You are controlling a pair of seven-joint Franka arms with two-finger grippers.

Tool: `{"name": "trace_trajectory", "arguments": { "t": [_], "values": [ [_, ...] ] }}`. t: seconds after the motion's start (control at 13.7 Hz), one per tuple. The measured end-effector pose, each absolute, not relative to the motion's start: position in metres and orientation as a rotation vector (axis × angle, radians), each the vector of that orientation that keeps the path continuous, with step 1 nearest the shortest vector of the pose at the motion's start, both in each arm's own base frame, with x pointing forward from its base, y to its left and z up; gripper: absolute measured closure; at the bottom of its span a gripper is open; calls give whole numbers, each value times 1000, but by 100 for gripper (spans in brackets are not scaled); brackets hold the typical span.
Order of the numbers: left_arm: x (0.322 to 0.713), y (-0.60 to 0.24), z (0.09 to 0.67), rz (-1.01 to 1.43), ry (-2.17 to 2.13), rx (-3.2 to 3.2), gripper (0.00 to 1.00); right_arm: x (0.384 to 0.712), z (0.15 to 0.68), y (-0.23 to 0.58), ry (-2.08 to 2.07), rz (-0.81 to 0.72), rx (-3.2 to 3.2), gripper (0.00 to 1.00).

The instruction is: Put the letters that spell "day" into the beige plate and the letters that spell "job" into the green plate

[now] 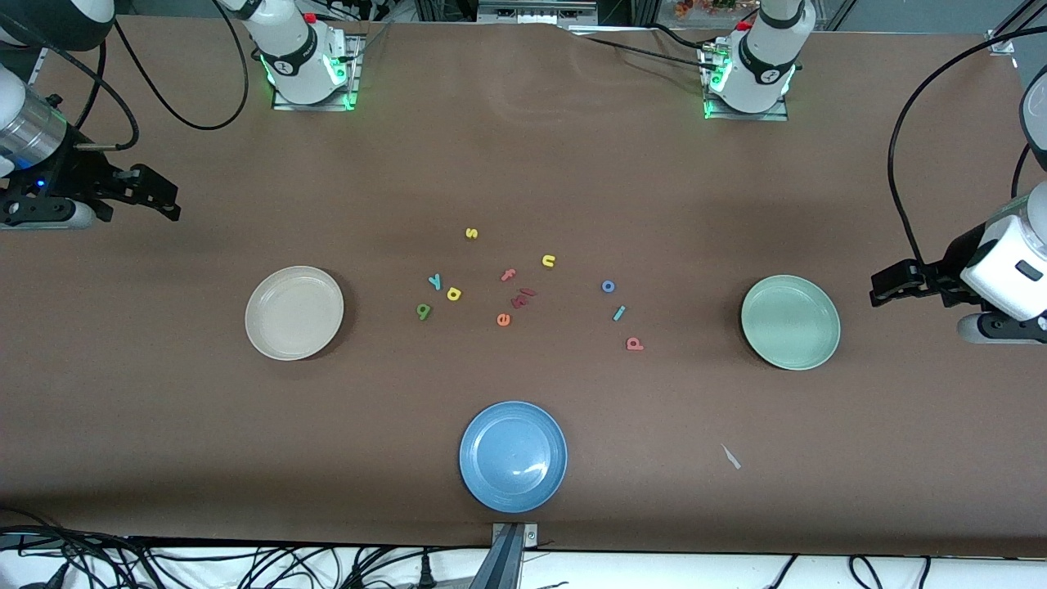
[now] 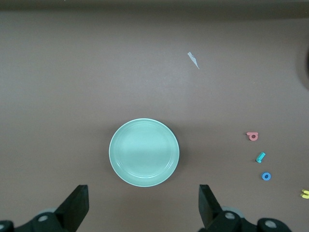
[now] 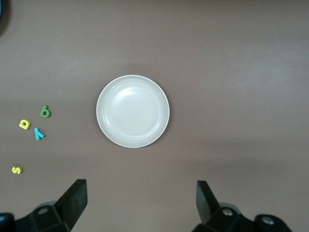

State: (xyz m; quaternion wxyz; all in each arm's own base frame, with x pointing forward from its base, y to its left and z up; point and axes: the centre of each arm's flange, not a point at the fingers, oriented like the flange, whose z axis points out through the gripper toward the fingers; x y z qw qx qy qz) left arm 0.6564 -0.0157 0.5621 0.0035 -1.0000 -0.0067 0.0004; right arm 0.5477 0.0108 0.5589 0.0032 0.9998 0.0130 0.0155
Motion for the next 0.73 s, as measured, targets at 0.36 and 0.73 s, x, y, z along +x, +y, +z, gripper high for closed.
{"name": "trace_trajectory", "arguments": {
  "t": [0.36, 0.73],
  "values": [
    [656, -16, 562, 6, -18, -3134, 0, 548, 559, 11, 42, 49, 3135, 0],
    [656, -16, 562, 8, -15, -3134, 0, 552, 549, 12, 45, 22, 3134, 0]
  ]
}}
